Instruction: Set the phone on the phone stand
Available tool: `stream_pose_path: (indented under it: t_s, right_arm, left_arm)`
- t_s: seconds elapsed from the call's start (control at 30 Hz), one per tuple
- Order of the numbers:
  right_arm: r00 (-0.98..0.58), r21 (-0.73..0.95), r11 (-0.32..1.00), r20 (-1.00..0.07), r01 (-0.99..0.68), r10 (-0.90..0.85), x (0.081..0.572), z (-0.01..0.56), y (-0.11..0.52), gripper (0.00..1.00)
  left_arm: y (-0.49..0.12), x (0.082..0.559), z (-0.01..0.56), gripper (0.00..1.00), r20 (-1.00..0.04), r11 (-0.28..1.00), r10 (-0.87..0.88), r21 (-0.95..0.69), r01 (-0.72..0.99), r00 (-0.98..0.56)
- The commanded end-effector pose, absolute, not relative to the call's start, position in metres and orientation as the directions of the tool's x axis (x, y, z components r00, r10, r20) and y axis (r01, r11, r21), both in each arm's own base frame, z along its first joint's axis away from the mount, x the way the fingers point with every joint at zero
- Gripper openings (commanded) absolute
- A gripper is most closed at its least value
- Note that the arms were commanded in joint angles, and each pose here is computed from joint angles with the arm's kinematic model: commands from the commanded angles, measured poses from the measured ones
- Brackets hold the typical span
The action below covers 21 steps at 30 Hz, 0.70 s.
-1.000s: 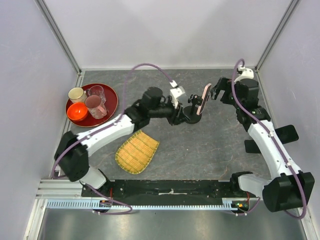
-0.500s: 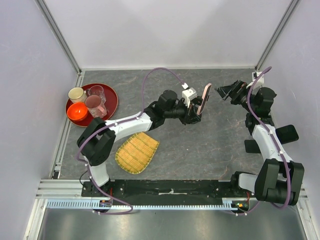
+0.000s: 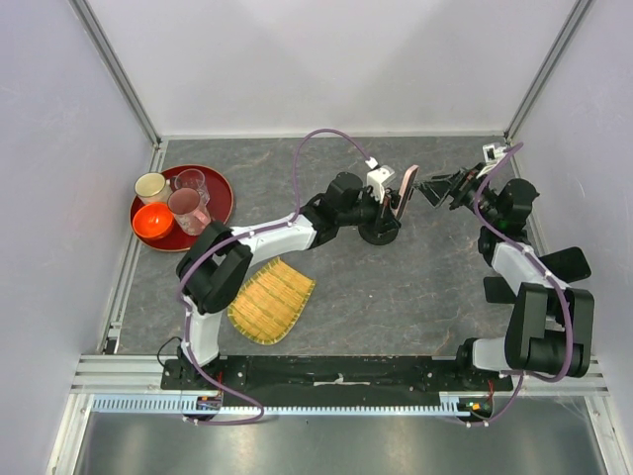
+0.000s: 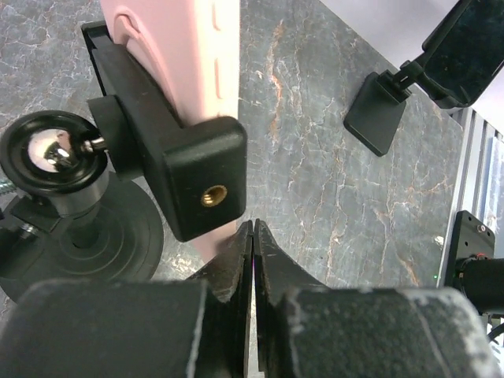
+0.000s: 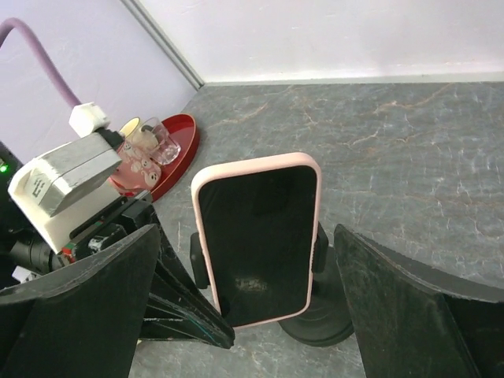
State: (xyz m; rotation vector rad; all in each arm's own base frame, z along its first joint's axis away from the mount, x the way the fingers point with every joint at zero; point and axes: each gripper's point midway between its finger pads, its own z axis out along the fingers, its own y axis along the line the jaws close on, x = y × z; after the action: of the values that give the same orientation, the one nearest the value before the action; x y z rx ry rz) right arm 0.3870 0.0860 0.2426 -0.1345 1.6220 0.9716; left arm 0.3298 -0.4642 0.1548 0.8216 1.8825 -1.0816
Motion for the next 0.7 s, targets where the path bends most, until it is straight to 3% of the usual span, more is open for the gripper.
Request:
stream_pose_path:
  t_s: [0.0,0.47,0.67]
  right_arm:
    - [-0.195,0.367,0.628,-0.925,-0.686,0.327,0.381,0.263,0.093,0.98]
    - [-0.215,0.338,0.566,-0.937,-0.752,0.273,0.405,0.248,0.111,0.98]
    - [-0.211,0.31,0.599,-0.95,-0.738,0.232,0.42,0.24,0.127,0.98]
  left_arm:
    - [-0.46,0.354,0.148,0.07,-0.873,0.489,0.116,-0.364,0.792,-0.473]
    - [-0.449,0.364,0.122,0.05,-0.854,0.491,0.126,-0.387,0.78,-0.504]
    - [-0.452,0.358,0.127,0.05,-0.856,0.457,0.124,-0.4,0.795,-0.502]
